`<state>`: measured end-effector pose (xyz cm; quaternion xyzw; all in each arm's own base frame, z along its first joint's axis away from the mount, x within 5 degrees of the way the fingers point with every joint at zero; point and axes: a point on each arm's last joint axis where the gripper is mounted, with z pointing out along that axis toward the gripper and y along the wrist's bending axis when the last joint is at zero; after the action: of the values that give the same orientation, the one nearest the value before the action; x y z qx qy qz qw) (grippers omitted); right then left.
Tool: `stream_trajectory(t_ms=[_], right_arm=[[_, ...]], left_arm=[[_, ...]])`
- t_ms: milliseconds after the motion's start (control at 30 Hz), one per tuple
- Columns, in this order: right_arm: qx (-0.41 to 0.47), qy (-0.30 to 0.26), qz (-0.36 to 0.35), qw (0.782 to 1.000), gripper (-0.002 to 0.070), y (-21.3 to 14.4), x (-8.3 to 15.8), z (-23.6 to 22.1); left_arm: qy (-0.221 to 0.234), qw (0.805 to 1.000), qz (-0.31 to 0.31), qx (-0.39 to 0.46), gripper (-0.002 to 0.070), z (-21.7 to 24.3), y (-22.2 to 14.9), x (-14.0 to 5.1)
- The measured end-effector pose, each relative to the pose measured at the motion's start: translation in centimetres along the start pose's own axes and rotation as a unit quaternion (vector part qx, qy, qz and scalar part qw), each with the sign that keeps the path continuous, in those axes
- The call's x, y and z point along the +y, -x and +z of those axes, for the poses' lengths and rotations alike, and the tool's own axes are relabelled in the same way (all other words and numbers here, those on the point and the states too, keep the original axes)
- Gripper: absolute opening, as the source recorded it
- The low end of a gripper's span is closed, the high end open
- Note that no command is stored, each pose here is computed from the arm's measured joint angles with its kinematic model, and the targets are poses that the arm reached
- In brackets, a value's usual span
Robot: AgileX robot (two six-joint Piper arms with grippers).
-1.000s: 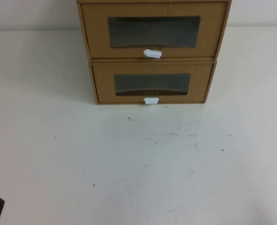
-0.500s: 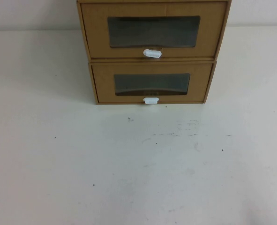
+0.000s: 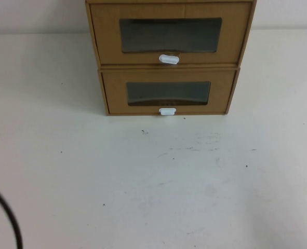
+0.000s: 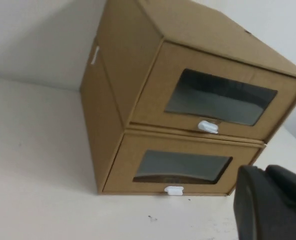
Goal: Open the shoe box
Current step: 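Pull the top drawer of the cardboard box fully open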
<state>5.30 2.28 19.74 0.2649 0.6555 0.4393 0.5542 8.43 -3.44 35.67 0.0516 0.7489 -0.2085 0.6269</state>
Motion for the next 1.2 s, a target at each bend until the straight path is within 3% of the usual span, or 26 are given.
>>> stream_trajectory(t_ms=[100,333,700,900,1067,1200], right_arm=[[-0.019,-0.009,-0.031,0.999,-0.0018,0.4,-0.2,0.0],[-0.014,-0.015,-0.11,0.994,-0.0018,0.3,-0.2,0.0],[0.015,-0.012,-0.154,0.988,-0.0018,-0.2,-0.3,0.0],[0.016,-0.012,-0.178,0.984,-0.0018,-0.3,-0.3,0.0],[0.016,-0.011,-0.188,0.982,-0.0018,-0.3,-0.3,0.0],[0.029,-0.026,-0.19,0.981,-0.0018,-0.3,-0.5,0.3]], left_arm=[[-0.035,0.997,0.063,0.039,-0.0004,2.2,4.6,-1.1],[-0.135,0.977,0.136,0.091,-0.0004,9.2,12.7,-2.6],[-0.19,0.967,0.161,0.049,-0.0004,21.9,20.0,-1.4],[-0.247,0.959,0.129,0.044,-0.0004,27.8,19.8,-0.5],[-0.292,0.952,0.063,0.071,-0.0004,33.7,15.9,1.4],[-0.307,0.944,0.05,0.11,-0.0004,37.3,11.9,3.0]])
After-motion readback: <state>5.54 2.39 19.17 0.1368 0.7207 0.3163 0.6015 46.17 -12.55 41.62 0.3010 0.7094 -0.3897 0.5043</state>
